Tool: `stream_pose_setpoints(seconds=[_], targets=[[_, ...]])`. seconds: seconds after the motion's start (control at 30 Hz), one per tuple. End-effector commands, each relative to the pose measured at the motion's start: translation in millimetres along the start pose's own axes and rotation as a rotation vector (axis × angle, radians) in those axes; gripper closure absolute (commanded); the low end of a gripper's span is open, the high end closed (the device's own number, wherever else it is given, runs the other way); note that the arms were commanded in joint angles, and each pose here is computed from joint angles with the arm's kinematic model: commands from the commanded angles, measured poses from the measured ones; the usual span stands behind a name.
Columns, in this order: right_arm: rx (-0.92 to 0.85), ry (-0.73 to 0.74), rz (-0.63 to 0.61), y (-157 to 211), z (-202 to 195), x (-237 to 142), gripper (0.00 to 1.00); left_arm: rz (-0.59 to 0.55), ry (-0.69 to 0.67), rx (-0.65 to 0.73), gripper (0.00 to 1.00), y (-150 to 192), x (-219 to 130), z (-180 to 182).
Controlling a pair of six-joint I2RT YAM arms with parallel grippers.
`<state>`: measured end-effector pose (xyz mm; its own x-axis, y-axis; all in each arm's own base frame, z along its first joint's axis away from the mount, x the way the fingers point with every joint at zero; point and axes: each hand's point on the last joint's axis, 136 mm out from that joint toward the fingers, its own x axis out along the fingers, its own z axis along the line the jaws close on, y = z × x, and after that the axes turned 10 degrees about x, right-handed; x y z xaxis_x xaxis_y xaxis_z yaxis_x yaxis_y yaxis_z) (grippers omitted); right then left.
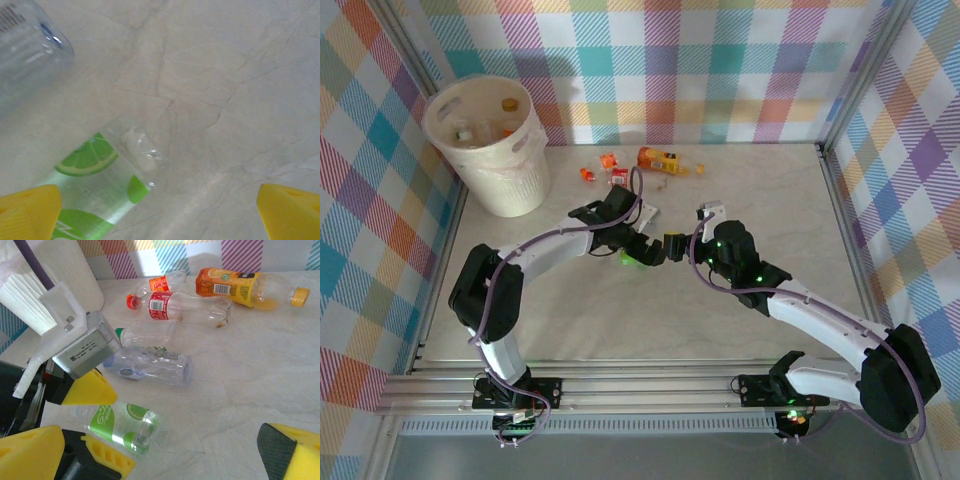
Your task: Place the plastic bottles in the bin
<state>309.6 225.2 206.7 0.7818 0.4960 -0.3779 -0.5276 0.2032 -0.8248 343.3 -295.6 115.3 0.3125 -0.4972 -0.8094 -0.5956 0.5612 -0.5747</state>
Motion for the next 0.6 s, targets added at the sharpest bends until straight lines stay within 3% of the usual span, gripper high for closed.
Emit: stream_pose_setpoints(seconds=[0.0,0.27,0.57], targets=[[-0.008,-0.016,-0.017,-6.4,5.0,-0.6,0.00,0.072,-0.105,0.102,0.00,11.3,-2.3,19.6],[-0.009,0.005,-0.032,-8.0,0.1,-5.8,0.00,0.182,-0.152,0.297,0.00,23.9,16.3,28.5],[-0.010,0.020,-0.033,-8.0,-2.4,-5.6,0.00,0.335,-0.215,0.398,0.00,57.4,49.5,32.1]])
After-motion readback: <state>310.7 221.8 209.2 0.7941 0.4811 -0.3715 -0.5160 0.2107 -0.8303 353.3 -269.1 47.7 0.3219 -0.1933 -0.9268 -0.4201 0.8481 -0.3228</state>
